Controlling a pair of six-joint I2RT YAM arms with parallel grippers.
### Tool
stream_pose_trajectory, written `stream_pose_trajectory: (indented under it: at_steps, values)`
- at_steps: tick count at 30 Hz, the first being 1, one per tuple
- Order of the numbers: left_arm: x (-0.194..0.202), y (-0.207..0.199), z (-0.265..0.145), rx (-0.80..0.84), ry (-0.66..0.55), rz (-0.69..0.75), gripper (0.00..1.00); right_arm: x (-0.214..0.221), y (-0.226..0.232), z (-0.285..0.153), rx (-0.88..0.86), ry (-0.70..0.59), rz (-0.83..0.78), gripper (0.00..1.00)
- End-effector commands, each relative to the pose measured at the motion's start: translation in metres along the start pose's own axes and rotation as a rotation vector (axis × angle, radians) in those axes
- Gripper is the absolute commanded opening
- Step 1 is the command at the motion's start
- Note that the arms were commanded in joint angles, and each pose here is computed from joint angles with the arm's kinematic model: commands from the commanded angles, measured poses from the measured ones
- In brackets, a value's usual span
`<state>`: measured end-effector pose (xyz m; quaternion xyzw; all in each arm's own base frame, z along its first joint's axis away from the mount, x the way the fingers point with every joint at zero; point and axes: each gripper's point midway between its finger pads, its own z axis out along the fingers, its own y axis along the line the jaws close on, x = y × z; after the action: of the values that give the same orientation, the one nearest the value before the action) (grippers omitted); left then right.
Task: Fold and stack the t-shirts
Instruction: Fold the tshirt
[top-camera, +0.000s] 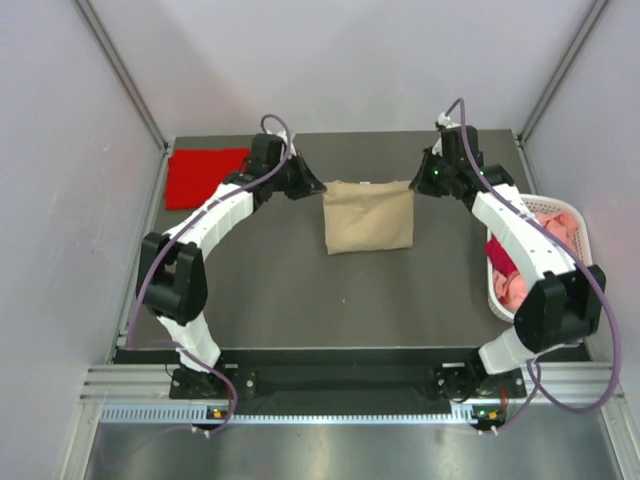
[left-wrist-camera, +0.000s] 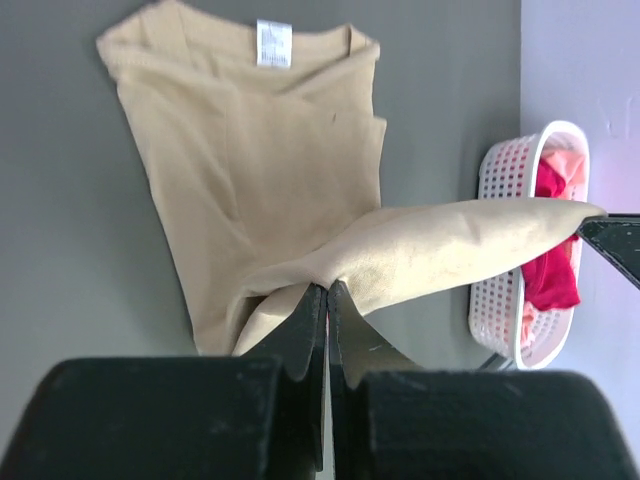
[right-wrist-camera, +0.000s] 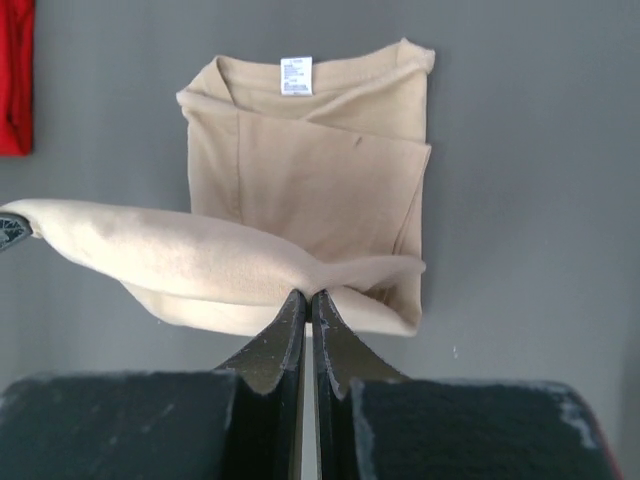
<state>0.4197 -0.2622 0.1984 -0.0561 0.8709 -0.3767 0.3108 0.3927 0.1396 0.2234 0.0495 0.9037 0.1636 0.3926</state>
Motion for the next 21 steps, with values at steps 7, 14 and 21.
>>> stream_pose_trajectory:
  at_steps: [7, 14, 21]
  values:
    - [-0.071, -0.017, 0.029, 0.175, -0.134, 0.058, 0.00, -0.049, 0.007, 0.046, -0.113, -0.089, -0.009, 0.00]
    - [-0.085, -0.005, 0.048, 0.182, -0.145, 0.055, 0.00, -0.061, 0.007, 0.072, -0.148, -0.112, -0.014, 0.00]
    - [-0.095, 0.013, 0.073, 0.201, -0.142, 0.023, 0.00, -0.068, -0.004, 0.099, -0.149, -0.105, -0.002, 0.01]
